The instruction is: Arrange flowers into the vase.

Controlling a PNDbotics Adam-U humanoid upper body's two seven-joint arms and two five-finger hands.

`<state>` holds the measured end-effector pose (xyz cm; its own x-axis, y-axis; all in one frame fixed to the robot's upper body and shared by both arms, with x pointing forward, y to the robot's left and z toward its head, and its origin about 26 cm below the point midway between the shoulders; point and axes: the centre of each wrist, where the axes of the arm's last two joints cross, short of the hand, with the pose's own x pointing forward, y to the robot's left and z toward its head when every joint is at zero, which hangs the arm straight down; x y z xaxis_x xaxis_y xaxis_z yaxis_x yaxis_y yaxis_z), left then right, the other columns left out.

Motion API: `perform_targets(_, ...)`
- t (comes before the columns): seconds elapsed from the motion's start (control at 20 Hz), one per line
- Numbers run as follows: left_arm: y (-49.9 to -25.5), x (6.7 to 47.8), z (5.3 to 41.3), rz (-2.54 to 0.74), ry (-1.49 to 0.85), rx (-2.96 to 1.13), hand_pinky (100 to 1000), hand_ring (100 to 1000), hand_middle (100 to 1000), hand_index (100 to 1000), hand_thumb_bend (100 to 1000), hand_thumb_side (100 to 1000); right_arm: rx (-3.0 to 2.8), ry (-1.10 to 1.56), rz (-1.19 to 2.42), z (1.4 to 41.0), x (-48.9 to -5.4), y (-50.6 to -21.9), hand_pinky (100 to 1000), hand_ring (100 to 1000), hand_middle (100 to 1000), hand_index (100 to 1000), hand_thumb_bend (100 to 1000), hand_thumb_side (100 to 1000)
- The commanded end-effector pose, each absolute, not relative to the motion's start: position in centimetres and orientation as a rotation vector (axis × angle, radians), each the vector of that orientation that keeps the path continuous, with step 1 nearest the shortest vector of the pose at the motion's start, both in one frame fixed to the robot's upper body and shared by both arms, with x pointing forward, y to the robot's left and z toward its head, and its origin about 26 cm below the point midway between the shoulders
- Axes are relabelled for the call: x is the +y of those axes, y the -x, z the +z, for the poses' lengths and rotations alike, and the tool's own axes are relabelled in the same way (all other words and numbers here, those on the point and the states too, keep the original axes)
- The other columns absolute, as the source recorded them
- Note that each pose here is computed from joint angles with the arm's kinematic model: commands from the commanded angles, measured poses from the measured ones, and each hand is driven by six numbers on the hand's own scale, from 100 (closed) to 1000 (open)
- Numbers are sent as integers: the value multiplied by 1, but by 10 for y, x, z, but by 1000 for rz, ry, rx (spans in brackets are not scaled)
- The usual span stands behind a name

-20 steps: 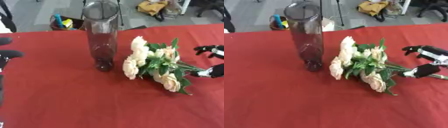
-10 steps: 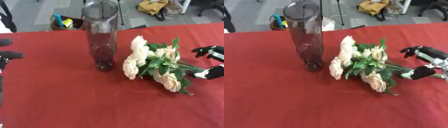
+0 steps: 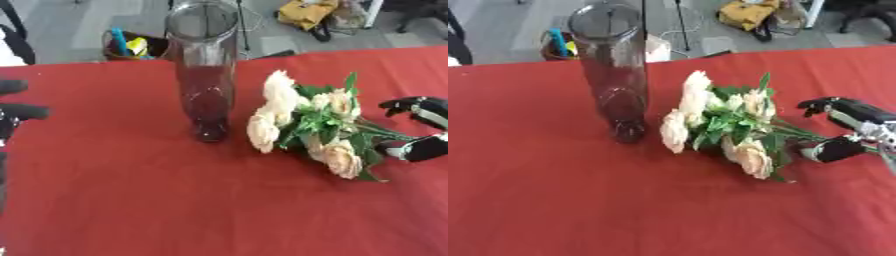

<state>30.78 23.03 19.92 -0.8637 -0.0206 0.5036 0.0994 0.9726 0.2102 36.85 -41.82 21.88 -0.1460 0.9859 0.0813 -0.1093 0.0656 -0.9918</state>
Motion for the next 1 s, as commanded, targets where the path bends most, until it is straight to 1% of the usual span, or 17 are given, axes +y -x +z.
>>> perform_targets(0.05,-305,227,206,-334,67,-2622,718,615,730,852,109,1000,-1263,1044,1317,237,-425,-366,831,925,816,974,432,389)
perform_targets(0.15,-305,227,206,-337,69,-2619,718,615,730,852,109,1000,-1269,1048,1315,239,-425,-366,824,914,811,970,434,393)
perform_targets(0.4,-305,227,206,-338,72,-2618,718,614,730,852,109,1000,-1345,1044,1308,238,-420,-367,795,879,743,941,458,410)
perform_targets(0.5,-305,226,206,-340,74,-2619,718,614,730,852,109,1000,-1381,1045,1303,237,-417,-367,774,859,720,926,460,415)
perform_targets(0.65,-305,226,206,-339,76,-2618,718,614,730,852,109,1000,-1424,1063,1299,237,-414,-366,714,801,660,890,453,427)
perform_targets(0.75,-305,226,206,-341,78,-2618,718,614,730,852,109,1000,-1444,1078,1301,237,-411,-366,705,787,640,878,450,425)
perform_targets(0.8,-305,225,206,-342,79,-2618,718,614,730,852,109,1000,-1447,1083,1303,237,-410,-366,704,787,640,877,449,422)
perform_targets(1.0,-305,226,206,-343,77,-2617,718,614,731,852,110,1000,-1419,1085,1324,233,-410,-366,731,816,688,893,416,395)
